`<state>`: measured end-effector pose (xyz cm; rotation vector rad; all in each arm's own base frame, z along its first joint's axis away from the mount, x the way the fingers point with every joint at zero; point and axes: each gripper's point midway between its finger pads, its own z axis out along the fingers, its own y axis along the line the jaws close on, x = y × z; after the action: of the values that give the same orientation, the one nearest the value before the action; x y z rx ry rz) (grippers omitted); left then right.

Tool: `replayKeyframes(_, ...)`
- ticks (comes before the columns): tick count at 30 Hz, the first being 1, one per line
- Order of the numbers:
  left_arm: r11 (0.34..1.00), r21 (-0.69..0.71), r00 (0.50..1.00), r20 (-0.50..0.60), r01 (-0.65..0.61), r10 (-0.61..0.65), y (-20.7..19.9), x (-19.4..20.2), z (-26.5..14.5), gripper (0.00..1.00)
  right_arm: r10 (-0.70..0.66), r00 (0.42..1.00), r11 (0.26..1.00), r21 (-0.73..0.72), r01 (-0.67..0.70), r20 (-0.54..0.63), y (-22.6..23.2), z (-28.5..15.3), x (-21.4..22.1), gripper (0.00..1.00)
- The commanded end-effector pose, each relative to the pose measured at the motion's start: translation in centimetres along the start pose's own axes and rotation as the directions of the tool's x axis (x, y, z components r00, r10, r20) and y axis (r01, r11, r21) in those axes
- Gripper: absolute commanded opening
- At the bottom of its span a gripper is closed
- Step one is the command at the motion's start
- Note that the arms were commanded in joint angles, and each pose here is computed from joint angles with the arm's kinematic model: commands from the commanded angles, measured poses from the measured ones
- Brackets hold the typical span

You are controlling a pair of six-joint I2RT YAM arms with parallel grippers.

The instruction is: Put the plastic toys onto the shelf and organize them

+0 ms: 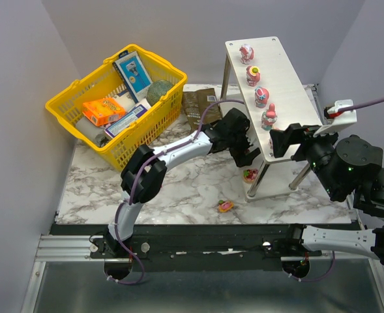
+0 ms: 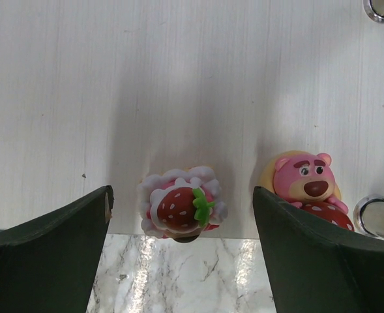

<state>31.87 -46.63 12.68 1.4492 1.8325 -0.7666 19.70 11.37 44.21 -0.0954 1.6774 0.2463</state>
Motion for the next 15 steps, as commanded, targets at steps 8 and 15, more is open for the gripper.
replayKeyframes(8, 0.997, -0.075, 0.999, 0.047, 0.009, -0.005, 0.8, -0.3, -0.4, 0.99, 0.023, 1.000, 1.000, 0.007, -0.023, 0.017, -0.6, -0.4, -0.8, 0.97)
replayKeyframes(15, 0.994, -0.105, 1.000, 0.026, 0.009, -0.006, 1.7, 0.7, -0.6, 0.94, 0.017, 1.000, 1.000, 0.006, -0.017, 0.014, -0.4, -0.3, -0.7, 0.97)
